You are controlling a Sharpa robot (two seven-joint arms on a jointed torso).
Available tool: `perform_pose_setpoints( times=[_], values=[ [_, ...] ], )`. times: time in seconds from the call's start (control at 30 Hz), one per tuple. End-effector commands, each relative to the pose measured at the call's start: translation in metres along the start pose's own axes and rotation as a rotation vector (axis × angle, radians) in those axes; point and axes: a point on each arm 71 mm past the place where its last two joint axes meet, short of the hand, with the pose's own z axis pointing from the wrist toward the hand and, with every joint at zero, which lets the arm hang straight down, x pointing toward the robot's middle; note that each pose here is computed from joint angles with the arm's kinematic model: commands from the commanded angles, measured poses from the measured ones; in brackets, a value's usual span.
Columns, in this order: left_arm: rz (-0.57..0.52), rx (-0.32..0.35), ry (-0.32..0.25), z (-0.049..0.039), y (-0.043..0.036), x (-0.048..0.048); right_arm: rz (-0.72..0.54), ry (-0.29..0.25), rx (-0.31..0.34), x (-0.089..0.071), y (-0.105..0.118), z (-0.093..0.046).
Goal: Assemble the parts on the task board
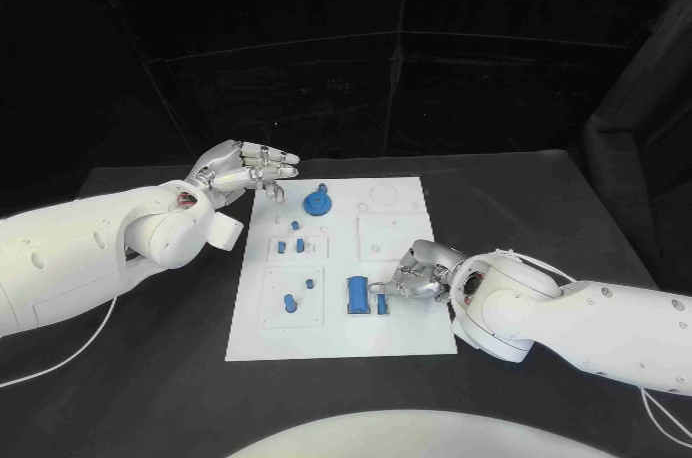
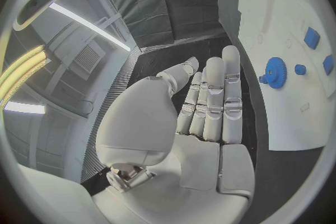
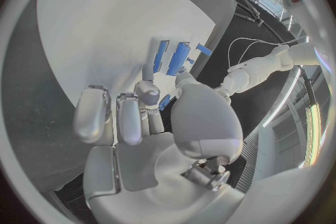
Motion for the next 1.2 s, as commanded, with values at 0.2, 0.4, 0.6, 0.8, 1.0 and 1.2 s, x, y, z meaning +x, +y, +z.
perform_pose_setpoints(
  times=[0.2, 0.4, 0.6, 0.8, 1.0, 1.2],
  values=[
    [-0.007, 0.003, 0.013, 0.0006, -0.0009, 0.001, -0.038, 0.039, -0.059, -0.0006, -0.0011, -0.0045],
    [-0.007, 0.003, 0.013, 0.0011, -0.0008, 0.0012, -0.065, 0.065, -0.076, 0.0009, -0.0009, -0.0055],
    [-0.007, 0.003, 0.015, 0.0017, -0.0007, 0.0021, -0.086, 0.066, -0.071, 0.0022, 0.0005, -0.0025],
    [-0.007, 0.003, 0.015, 0.0015, -0.0007, 0.0018, -0.107, 0.06, -0.059, 0.0031, 0.0017, 0.0002],
    [-0.007, 0.003, 0.015, 0.0012, -0.0008, 0.0017, -0.134, 0.043, -0.037, 0.0018, -0.0003, 0.0026],
    [-0.007, 0.003, 0.012, 0.0006, -0.0008, 0.0009, -0.166, 0.034, -0.028, 0.0008, -0.0018, 0.0035]
  ],
)
